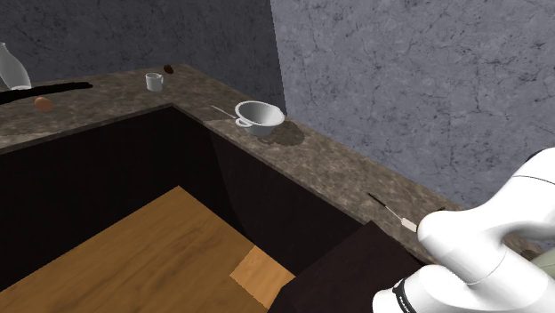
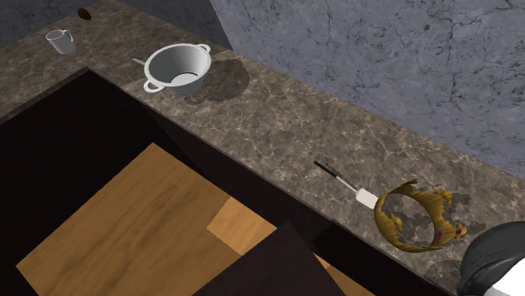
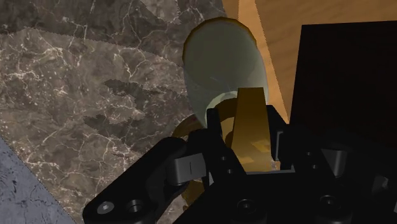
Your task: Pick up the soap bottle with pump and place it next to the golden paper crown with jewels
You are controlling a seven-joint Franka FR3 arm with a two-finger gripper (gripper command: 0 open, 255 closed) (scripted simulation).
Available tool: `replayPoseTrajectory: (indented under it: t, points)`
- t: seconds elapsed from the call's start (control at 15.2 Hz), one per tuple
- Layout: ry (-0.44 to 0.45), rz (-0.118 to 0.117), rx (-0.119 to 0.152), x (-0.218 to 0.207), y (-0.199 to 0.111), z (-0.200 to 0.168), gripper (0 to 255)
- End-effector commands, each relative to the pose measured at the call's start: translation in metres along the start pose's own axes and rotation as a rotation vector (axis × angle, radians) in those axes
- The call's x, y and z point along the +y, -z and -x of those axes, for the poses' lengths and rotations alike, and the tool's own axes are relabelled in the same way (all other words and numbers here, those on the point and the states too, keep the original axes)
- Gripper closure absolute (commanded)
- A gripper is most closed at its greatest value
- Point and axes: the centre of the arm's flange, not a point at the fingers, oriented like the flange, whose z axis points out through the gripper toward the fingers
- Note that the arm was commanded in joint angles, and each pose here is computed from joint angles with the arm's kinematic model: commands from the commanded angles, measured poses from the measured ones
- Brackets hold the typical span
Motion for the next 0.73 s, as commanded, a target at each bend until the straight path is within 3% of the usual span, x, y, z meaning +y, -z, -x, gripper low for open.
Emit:
replayPoseTrajectory:
  t: [0.0, 0.66]
  points:
    - [0.0, 0.001, -0.001, 0.0, -0.01, 0.0, 255]
    - [0.0, 0.001, -0.001, 0.003, -0.062, 0.002, 255]
